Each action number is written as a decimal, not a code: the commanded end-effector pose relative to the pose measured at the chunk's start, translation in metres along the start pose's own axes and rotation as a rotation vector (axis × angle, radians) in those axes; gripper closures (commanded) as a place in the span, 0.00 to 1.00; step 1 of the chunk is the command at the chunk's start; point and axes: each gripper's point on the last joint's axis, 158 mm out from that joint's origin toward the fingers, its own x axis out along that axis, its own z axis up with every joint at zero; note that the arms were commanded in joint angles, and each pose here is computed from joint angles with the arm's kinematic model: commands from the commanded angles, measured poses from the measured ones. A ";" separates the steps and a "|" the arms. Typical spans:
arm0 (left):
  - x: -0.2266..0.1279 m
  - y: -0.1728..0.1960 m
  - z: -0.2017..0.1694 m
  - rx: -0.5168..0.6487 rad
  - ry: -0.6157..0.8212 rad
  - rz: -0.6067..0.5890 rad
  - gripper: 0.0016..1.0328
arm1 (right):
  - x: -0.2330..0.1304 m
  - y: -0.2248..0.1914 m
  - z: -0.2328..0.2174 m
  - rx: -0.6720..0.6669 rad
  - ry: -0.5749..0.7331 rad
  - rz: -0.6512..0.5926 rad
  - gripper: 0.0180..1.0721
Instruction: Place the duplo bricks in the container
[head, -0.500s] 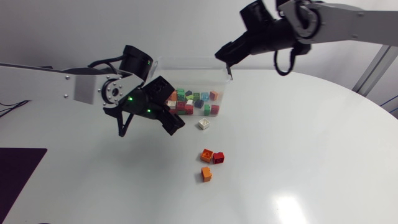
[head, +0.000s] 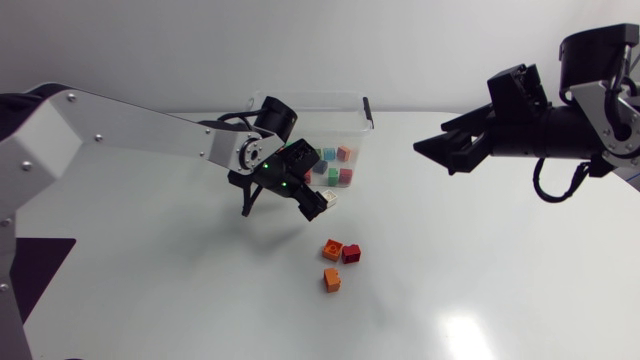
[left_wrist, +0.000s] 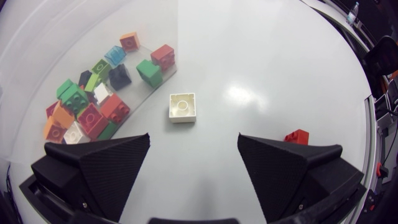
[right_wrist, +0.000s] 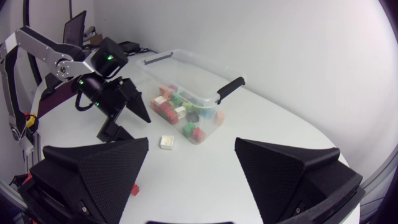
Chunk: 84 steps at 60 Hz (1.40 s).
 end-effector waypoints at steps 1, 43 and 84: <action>0.017 -0.005 0.003 -0.017 0.012 -0.024 0.05 | -0.005 0.012 -0.017 -0.020 0.020 0.023 0.05; 0.070 0.018 0.012 -0.068 0.038 0.026 0.19 | 0.004 0.069 -0.092 -0.084 0.170 0.167 0.05; 0.060 -0.003 -0.010 -0.020 0.099 -0.009 0.69 | 0.054 0.118 -0.170 -0.441 0.425 0.389 0.05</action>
